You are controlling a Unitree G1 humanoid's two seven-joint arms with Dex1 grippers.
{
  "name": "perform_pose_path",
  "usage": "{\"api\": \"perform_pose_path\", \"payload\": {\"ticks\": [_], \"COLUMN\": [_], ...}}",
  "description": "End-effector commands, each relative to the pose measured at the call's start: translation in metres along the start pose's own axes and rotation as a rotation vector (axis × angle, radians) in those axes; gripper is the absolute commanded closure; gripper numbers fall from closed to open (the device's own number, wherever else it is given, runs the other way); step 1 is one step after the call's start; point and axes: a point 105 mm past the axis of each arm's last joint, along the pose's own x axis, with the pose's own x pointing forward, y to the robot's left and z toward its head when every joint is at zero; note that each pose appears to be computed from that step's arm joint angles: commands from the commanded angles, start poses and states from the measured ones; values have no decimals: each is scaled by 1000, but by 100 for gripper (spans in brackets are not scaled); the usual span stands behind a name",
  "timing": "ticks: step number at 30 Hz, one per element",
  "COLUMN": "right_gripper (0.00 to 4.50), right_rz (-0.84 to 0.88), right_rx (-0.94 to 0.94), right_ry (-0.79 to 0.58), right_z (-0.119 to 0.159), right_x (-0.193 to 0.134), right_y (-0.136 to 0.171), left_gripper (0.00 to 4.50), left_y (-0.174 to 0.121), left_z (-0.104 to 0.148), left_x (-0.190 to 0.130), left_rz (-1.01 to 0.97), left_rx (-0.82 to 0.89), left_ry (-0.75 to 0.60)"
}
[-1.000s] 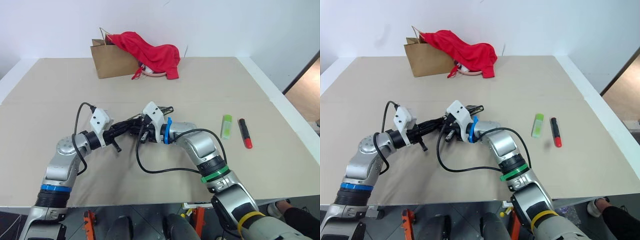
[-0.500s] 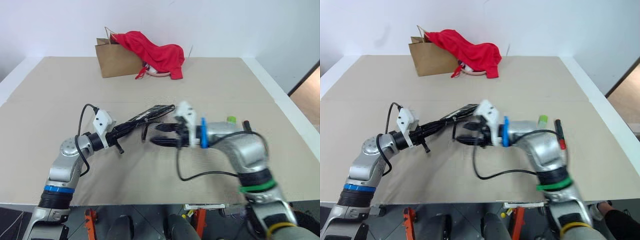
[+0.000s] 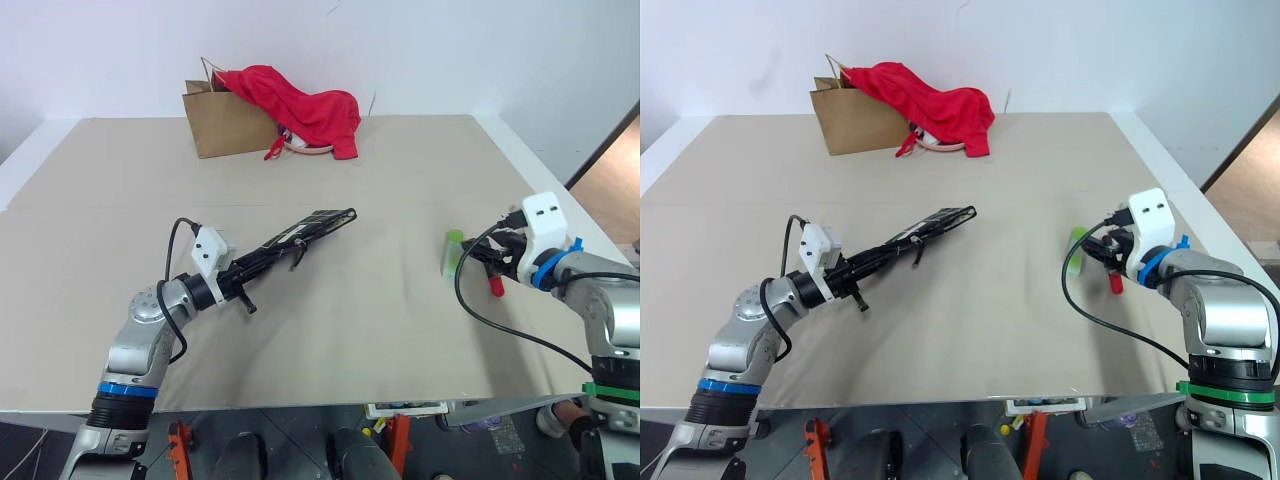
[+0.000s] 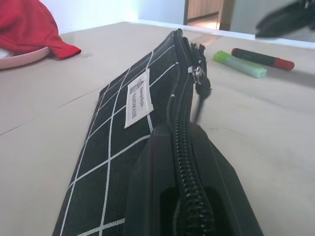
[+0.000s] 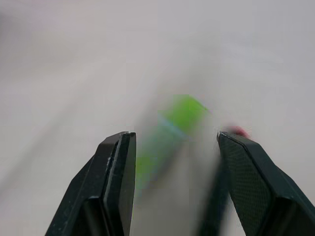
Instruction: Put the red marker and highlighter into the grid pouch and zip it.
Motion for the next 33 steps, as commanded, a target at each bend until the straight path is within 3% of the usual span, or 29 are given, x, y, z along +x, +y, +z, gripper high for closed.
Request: {"api": "perform_pose_path", "payload": {"ticks": [1, 22, 24, 29, 33], "right_gripper": [162, 162, 201, 399, 399], "right_rz": [-112, -140, -160, -171, -171], "right_rx": [22, 82, 91, 113, 117], "right_ry": [-52, 122, 135, 108, 74], "right_z": [9, -55, -62, -64, -56], "right_x": [-4, 18, 18, 16, 16], "right_y": [-21, -21, -25, -29, -30], "left_gripper": [450, 450, 450, 450, 450], "left_y": [-4, 0, 1, 2, 3], "left_z": [15, 13, 13, 13, 13], "left_x": [2, -1, -2, -4, -4], "left_rz": [-14, -5, -4, -6, -16], "left_rx": [44, 43, 44, 49, 53], "left_ry": [-50, -43, -42, -38, -31]}}
